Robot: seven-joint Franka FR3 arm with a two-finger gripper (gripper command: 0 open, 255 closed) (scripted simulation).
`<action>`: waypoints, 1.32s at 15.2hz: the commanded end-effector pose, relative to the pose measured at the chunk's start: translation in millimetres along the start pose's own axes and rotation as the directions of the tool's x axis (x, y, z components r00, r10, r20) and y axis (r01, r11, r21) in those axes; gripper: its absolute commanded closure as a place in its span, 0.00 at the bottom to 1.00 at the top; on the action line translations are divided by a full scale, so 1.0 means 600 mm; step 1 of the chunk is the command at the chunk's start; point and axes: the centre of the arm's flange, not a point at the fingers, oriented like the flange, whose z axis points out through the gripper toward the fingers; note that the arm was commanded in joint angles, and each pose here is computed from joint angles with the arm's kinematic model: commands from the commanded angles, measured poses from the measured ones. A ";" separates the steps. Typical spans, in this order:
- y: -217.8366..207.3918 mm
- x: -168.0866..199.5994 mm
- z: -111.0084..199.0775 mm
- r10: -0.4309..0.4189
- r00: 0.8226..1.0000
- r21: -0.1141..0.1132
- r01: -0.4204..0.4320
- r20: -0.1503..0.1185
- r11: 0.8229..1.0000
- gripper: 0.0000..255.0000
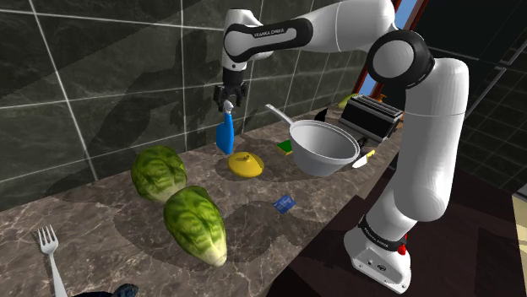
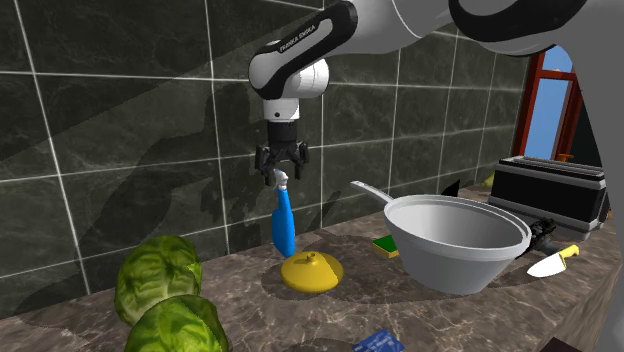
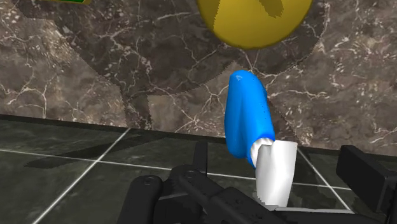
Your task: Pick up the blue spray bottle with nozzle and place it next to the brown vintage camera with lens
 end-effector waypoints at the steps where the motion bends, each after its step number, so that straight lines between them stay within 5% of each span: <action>1: 0.000 0.000 0.004 0.000 1.000 0.000 0.000 -0.001 1.000 0.00; 6: 0.000 0.000 0.004 0.000 1.000 0.000 0.000 -0.001 1.000 0.00; 7: 0.000 0.000 0.004 0.000 1.000 0.000 0.000 -0.001 1.000 1.00; 20: 0.000 0.000 -0.032 0.000 1.000 0.000 0.000 -0.001 1.000 1.00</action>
